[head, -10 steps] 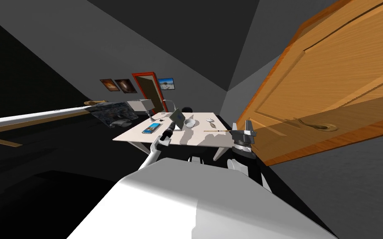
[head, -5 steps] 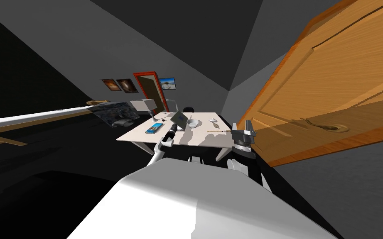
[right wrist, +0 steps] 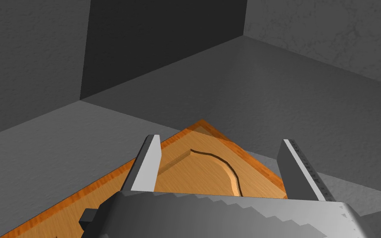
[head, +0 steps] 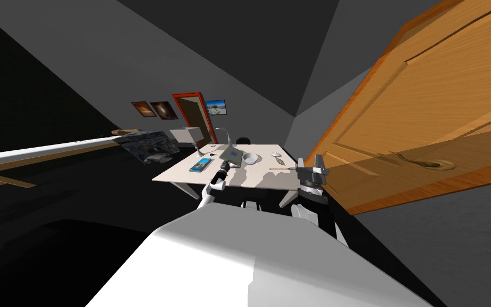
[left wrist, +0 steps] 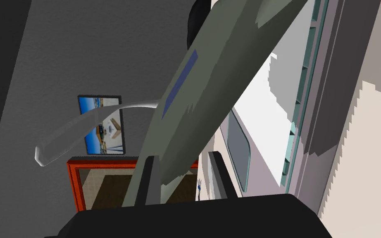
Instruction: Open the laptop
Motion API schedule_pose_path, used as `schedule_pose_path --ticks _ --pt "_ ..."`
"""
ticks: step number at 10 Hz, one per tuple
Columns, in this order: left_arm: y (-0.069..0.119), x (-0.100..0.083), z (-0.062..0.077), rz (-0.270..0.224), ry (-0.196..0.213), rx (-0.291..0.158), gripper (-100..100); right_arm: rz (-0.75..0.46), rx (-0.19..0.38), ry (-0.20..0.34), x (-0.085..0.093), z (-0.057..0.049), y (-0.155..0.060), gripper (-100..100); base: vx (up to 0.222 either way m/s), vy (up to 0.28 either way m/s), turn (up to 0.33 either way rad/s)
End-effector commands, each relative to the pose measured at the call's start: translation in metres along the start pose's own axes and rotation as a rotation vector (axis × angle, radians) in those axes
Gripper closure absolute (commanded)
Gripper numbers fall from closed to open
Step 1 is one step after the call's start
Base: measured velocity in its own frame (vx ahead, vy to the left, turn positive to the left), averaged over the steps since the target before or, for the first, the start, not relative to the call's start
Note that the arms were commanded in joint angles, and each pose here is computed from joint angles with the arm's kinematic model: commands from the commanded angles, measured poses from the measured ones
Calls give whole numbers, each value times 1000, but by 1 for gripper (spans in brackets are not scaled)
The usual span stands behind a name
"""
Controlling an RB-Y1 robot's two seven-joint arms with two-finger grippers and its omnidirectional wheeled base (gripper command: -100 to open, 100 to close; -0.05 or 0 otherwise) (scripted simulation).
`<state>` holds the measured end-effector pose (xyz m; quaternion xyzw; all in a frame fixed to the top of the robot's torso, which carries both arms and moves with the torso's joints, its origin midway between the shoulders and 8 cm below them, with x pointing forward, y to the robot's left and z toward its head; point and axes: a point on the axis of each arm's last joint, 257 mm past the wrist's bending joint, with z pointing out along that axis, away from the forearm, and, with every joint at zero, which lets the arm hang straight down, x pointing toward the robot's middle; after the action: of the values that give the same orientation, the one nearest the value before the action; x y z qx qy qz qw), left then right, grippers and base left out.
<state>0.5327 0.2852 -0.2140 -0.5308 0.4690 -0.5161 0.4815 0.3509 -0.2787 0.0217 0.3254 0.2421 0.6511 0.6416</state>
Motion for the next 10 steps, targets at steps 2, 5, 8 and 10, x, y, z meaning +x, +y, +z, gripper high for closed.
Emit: schedule_pose_path --ticks 2,5,8,10 --pt "-6 4 -2 -47 3 4 -100 0 0 0 0 0 0 0 5 11 11" --pt "-23 3 -2 -47 5 4 -100 0 0 0 0 0 0 0 2 -27 10" --pt "-39 3 -3 -46 9 4 -100 0 0 0 0 0 0 0 8 -12 10" --pt "-50 3 -5 -45 12 3 -100 0 0 0 0 0 0 0 5 -9 10"
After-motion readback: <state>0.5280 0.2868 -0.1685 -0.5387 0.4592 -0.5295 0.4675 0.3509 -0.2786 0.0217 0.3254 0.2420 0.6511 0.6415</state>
